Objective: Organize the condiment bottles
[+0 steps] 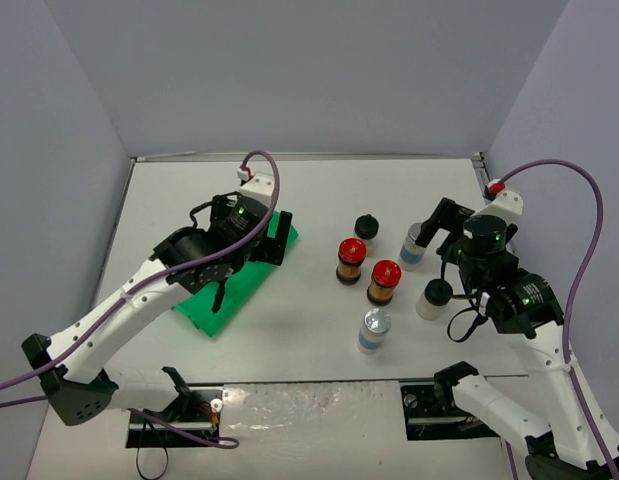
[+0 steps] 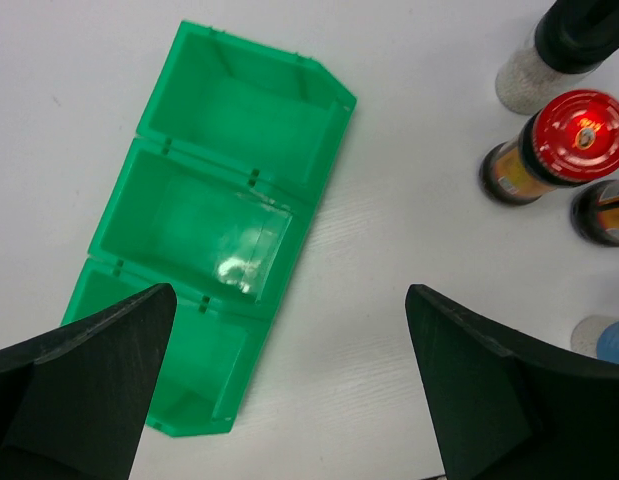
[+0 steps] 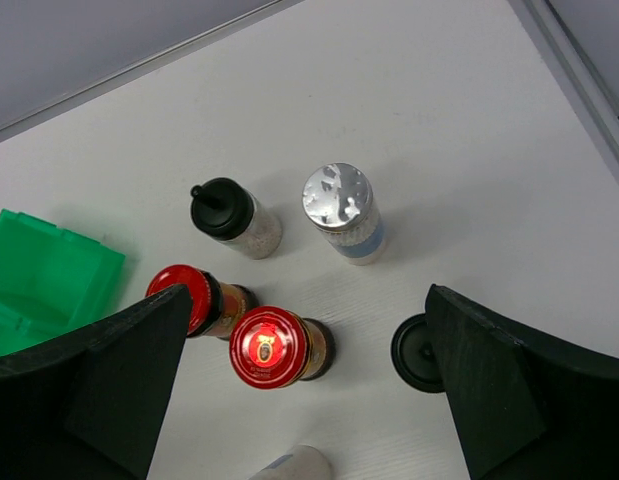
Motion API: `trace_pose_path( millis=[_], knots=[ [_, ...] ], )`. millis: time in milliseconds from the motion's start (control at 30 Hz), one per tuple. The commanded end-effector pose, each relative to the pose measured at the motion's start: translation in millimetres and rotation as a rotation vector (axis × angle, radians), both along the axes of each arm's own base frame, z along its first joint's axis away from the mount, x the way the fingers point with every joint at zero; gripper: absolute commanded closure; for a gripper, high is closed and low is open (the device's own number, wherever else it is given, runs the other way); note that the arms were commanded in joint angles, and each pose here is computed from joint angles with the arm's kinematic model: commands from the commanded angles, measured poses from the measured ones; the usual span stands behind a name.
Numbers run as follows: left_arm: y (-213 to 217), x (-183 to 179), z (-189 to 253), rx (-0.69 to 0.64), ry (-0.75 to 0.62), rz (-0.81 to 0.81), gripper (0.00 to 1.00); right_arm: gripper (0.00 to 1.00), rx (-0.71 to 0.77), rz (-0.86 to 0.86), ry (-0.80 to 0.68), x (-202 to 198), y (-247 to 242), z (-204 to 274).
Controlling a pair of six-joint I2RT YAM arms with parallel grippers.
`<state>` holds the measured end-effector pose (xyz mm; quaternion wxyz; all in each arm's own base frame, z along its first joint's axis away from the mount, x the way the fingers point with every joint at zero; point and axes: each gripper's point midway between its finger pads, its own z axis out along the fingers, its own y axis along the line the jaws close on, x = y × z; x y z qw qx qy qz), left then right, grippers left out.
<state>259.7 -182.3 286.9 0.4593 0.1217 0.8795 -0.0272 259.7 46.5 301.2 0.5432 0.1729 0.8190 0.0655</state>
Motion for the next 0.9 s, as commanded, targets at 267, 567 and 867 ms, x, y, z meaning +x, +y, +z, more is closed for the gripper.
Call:
trace_pose_path(
  millis=[267, 567, 867],
  knots=[
    [-130.4, 57.8, -8.0, -0.092, 0.053, -0.215, 0.03, 0.0, -0.018, -0.119, -0.021, -0.9, -19.0, 15.4],
    [-193.9, 79.0, -49.4, -0.175, 0.146, -0.276, 0.03, 0.0, -0.024, -0.118, -0.023, -9.6, -23.1, 19.9],
    [-221.7, 72.0, -66.4, -0.259, 0.212, -0.346, 0.03, 0.0, -0.036, -0.131, -0.013, -14.1, -27.6, 15.8]
  ],
)
